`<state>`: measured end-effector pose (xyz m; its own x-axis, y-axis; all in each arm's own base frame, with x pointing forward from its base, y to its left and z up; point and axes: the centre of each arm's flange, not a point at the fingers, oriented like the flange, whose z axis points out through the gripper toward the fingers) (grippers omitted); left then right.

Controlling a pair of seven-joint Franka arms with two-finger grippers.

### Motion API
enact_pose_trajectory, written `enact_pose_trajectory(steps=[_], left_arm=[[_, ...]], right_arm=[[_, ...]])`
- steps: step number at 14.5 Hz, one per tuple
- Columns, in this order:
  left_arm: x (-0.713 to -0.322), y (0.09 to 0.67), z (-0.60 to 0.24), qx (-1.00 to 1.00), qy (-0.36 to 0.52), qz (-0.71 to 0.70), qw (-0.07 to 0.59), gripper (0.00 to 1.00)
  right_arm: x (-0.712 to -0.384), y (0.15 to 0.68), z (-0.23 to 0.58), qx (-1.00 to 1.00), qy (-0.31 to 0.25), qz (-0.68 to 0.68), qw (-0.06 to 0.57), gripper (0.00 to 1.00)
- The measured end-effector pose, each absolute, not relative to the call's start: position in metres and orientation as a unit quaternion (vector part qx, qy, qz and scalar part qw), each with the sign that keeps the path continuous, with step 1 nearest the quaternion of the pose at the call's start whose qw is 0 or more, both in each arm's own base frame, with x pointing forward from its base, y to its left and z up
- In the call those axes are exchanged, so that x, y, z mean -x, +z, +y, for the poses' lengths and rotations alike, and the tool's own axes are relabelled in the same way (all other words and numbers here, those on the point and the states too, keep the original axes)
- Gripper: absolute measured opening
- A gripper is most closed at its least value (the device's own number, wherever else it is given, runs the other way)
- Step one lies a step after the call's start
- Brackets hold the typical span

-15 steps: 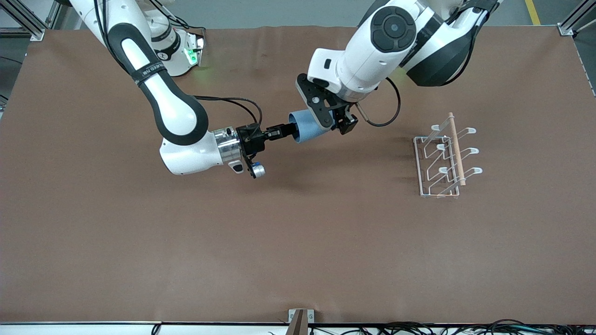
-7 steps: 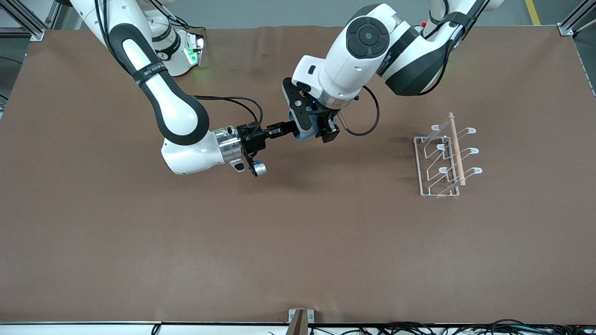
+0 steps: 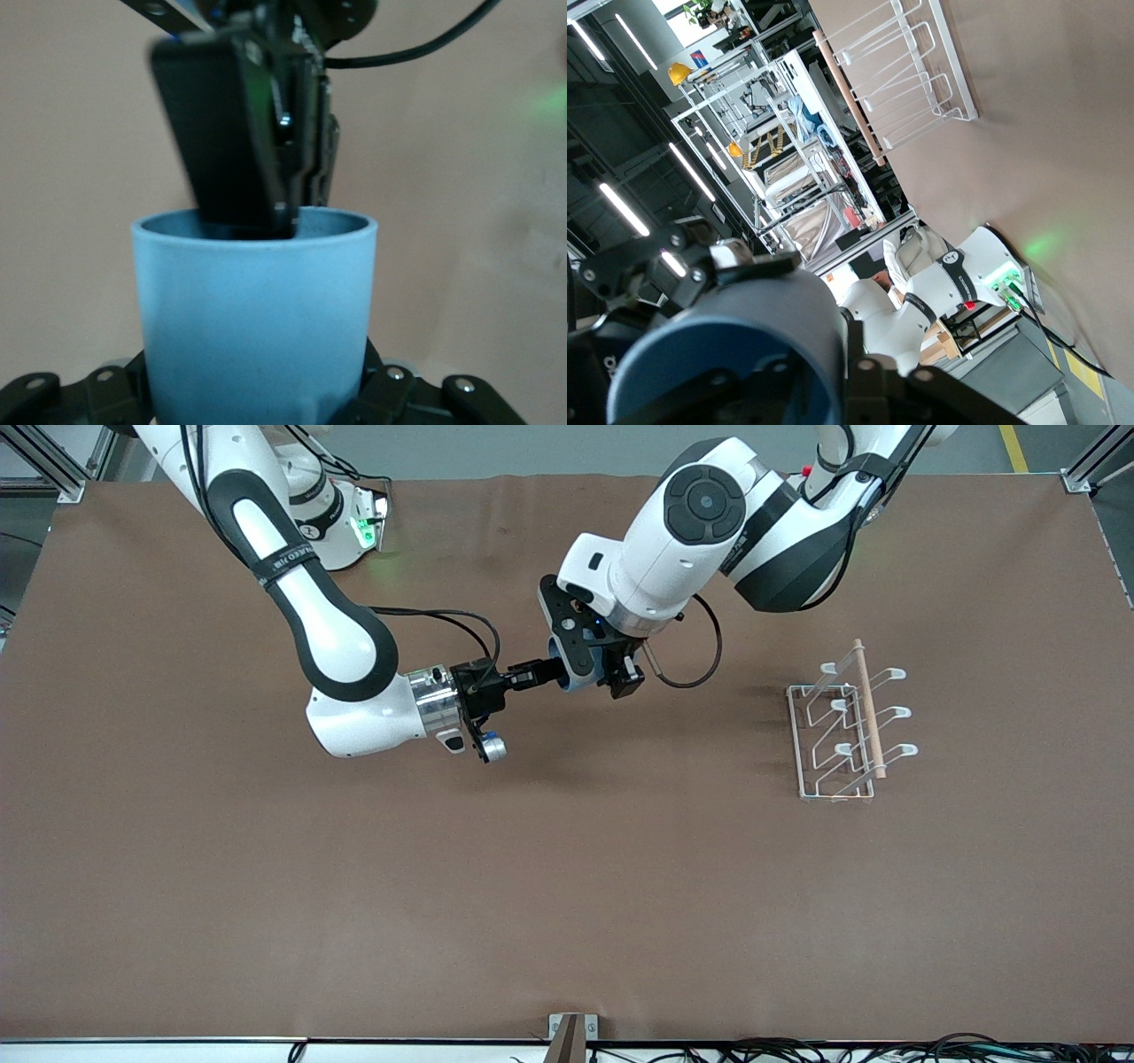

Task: Hang cup on cup holder
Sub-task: 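Grasp the cup base with the left gripper, then carry the cup to the holder while the right gripper opens, withdraws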

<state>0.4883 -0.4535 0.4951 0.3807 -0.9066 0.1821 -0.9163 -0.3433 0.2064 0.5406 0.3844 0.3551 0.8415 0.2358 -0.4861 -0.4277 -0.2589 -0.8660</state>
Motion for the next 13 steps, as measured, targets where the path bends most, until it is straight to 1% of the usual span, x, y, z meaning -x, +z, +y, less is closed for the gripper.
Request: enact_pose_trajectory(steps=[1,2,3,4,6,7,9,11,13], left_arm=[[-0.486,0.494,-0.453,-0.819,0.011,-0.557,0.137,0.76],[-0.485,0.493,-0.452,-0.819,0.003,-0.558,0.136,0.76],[-0.486,0.491,-0.449,-0.819,-0.006,-0.558,0.133,0.76],[-0.488,0.489,-0.444,-0.820,-0.012,-0.559,0.123,0.76],[-0.497,0.485,-0.427,-0.817,-0.025,-0.569,0.089,0.76],[-0.504,0.484,-0.415,-0.812,-0.033,-0.579,0.067,0.76],[-0.514,0.479,-0.393,-0.791,-0.052,-0.609,0.008,0.76],[-0.517,0.473,-0.377,-0.774,-0.087,-0.625,-0.048,0.76],[-0.521,0.465,-0.355,-0.761,-0.132,-0.624,-0.122,0.76]], right_arm=[[-0.541,0.356,0.384,0.745,0.272,0.065,0.605,0.38],[-0.543,0.357,0.383,0.746,0.270,0.066,0.606,0.46],[-0.545,0.358,0.380,0.746,0.266,0.067,0.606,0.60],[-0.550,0.361,0.374,0.749,0.260,0.070,0.606,0.70],[-0.563,0.364,0.350,0.762,0.249,0.076,0.593,0.91],[-0.571,0.367,0.334,0.775,0.243,0.079,0.579,0.99],[-0.586,0.377,0.299,0.801,0.227,0.090,0.546,1.00],[-0.598,0.391,0.263,0.834,0.202,0.100,0.503,1.00],[-0.607,0.404,0.220,0.878,0.165,0.099,0.438,1.00]])
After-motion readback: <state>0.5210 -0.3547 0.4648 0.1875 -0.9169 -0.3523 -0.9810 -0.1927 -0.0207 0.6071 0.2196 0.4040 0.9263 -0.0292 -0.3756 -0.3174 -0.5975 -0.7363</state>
